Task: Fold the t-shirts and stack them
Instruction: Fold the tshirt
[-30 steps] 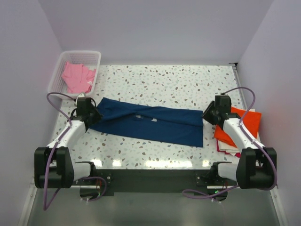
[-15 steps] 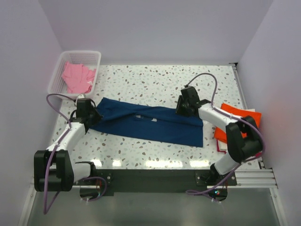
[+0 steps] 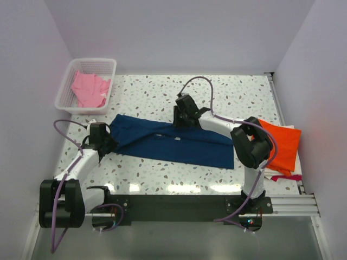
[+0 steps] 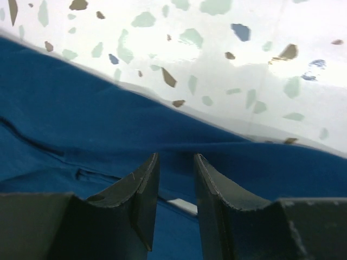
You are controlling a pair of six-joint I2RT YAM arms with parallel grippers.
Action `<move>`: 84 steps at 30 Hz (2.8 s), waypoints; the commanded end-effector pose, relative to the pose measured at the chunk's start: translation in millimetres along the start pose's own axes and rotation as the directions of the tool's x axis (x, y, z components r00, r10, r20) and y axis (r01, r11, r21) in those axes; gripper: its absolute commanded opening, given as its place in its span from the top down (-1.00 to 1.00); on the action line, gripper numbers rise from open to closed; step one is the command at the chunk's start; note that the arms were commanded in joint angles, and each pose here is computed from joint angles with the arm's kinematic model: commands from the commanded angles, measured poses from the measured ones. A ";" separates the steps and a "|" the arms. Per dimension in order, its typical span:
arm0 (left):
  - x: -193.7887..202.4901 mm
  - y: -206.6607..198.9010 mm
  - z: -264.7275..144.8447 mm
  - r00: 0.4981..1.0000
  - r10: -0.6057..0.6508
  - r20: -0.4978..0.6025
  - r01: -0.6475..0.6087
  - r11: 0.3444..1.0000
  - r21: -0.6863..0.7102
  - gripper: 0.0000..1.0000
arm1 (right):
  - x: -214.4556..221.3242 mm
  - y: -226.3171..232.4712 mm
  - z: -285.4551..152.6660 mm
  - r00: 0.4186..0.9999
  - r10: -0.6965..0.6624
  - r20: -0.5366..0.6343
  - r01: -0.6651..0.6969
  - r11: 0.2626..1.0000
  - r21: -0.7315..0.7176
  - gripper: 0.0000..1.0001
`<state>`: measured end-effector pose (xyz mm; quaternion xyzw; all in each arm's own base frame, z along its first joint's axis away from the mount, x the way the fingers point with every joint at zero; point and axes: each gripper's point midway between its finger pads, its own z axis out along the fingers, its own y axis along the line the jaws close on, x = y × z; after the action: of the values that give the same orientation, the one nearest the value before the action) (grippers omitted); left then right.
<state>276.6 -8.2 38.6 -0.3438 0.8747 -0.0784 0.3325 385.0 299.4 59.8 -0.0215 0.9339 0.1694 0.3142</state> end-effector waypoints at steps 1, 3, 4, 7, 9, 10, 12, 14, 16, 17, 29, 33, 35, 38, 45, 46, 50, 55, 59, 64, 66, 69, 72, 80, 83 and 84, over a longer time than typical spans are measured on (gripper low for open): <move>-9.8 -1.0 -0.5 0.997 -0.052 0.053 0.052 0.999 0.008 1.00 | -19.0 22.2 2.7 0.998 -0.035 0.050 0.036 0.999 -0.032 0.29; -9.6 -2.1 0.3 0.997 -0.056 0.053 0.055 0.998 0.014 1.00 | -11.0 25.2 8.7 0.998 -0.049 0.030 0.050 0.998 -0.025 0.29; -7.9 -1.6 1.0 0.997 -0.058 0.047 0.058 0.998 0.014 1.00 | -9.9 28.6 8.9 0.998 -0.053 0.031 0.053 0.998 -0.028 0.29; -8.0 -4.3 1.9 0.997 -0.061 0.049 0.060 0.998 0.030 1.00 | -1.7 29.3 11.3 0.998 -0.056 0.020 0.056 0.998 -0.020 0.29; -6.3 -7.0 3.4 0.997 -0.065 0.044 0.062 0.997 0.049 1.00 | 2.3 28.8 12.5 0.998 -0.056 0.013 0.056 0.998 -0.014 0.30; -5.5 -7.5 4.0 0.997 -0.063 0.040 0.061 0.997 0.051 1.00 | 5.7 27.8 12.9 0.998 -0.058 0.008 0.058 0.998 -0.014 0.30; -5.6 -11.1 4.7 0.997 -0.062 0.036 0.059 0.996 0.068 1.00 | 12.0 25.8 13.3 0.998 -0.057 -0.005 0.057 0.998 -0.010 0.30; -4.4 -10.7 6.3 0.998 -0.063 0.033 0.060 0.996 0.067 1.00 | 15.4 26.1 10.8 0.999 -0.053 -0.007 0.053 0.999 -0.012 0.31; -3.9 -11.4 6.7 0.997 -0.064 0.032 0.062 0.995 0.073 1.00 | 18.8 26.9 3.5 0.999 -0.041 -0.002 0.041 0.999 -0.025 0.31; -4.4 -11.7 7.2 0.997 -0.067 0.033 0.065 0.995 0.075 1.00 | 17.5 28.7 0.9 0.999 -0.033 0.007 0.033 0.999 -0.036 0.31; -6.5 -19.8 8.2 0.998 -0.058 0.036 0.054 0.992 0.114 0.99 | 38.2 43.0 -22.1 0.999 -0.049 -0.012 0.047 0.995 -0.093 0.33; -8.7 -32.4 4.6 0.999 -0.038 0.034 0.031 0.984 0.176 0.81 | 45.1 46.2 -33.1 0.998 -0.066 -0.008 0.065 0.993 -0.103 0.33; -12.5 -35.9 1.0 0.998 -0.035 0.044 0.026 0.981 0.191 0.74 | 41.6 42.8 -37.5 0.998 -0.065 0.005 0.066 0.994 -0.089 0.33; -16.6 -36.4 -5.3 0.997 -0.034 0.065 0.021 0.980 0.196 0.73 | 31.2 41.2 -51.2 0.996 -0.076 0.036 0.078 0.994 -0.073 0.32; -18.8 -39.1 -15.3 0.996 -0.026 0.089 0.005 0.974 0.225 0.59 | -2.5 68.9 -64.1 0.991 -0.099 0.089 0.110 0.987 -0.120 0.31; -20.4 -40.4 -16.3 0.995 -0.027 0.093 0.005 0.974 0.228 0.55 | -0.1 69.5 -58.8 0.991 -0.112 0.073 0.120 0.987 -0.109 0.31; -35.7 -49.4 -20.9 0.991 -0.029 0.134 -0.004 0.970 0.243 0.39 | -4.0 93.8 -47.8 0.981 -0.178 0.079 0.187 0.974 -0.127 0.29; -68.2 -60.6 -7.1 0.985 -0.034 0.167 0.004 0.984 0.178 0.35 | -9.4 138.7 -28.2 0.954 -0.282 0.101 0.297 0.935 -0.193 0.26; -78.5 -62.3 17.2 0.987 -0.026 0.157 0.007 0.993 0.117 0.35 | -8.7 169.4 -10.0 0.923 -0.357 0.142 0.382 0.891 -0.244 0.20; -87.1 -74.0 47.2 0.992 -0.015 0.125 0.002 0.995 0.098 0.34 | -7.6 194.2 2.1 0.893 -0.405 0.198 0.448 0.847 -0.288 0.05; -95.5 -86.7 58.0 0.992 -0.015 0.128 -0.001 0.992 0.126 0.32 | -4.7 200.6 9.5 0.881 -0.423 0.212 0.470 0.831 -0.298 -0.01; -99.9 -96.7 69.5 0.993 -0.014 0.117 -0.003 0.990 0.142 0.29 | 3.0 207.6 20.4 0.860 -0.460 0.220 0.508 0.808 -0.299 -0.06; -101.2 -101.8 81.1 0.995 -0.012 0.097 -0.002 0.990 0.142 0.29 | 13.9 210.9 35.6 0.845 -0.495 0.201 0.534 0.793 -0.294 -0.06; -99.7 -108.9 105.9 0.999 -0.002 0.050 -0.005 0.991 0.135 0.35 | 29.2 217.2 56.6 0.839 -0.517 0.170 0.544 0.777 -0.319 -0.06; -100.6 -110.3 111.5 0.999 -0.003 0.046 -0.003 0.991 0.132 0.45 | 31.3 216.4 54.9 0.843 -0.510 0.170 0.537 0.780 -0.322 -0.05; -101.9 -111.4 111.7 0.999 -0.002 0.050 -0.005 0.991 0.135 0.55 | 30.3 217.0 53.6 0.844 -0.506 0.176 0.535 0.780 -0.323 -0.05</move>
<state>444.4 -16.3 33.8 -0.3362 0.8662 -0.1184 0.3503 357.8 512.0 40.3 -0.3247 0.8494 0.2256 0.3496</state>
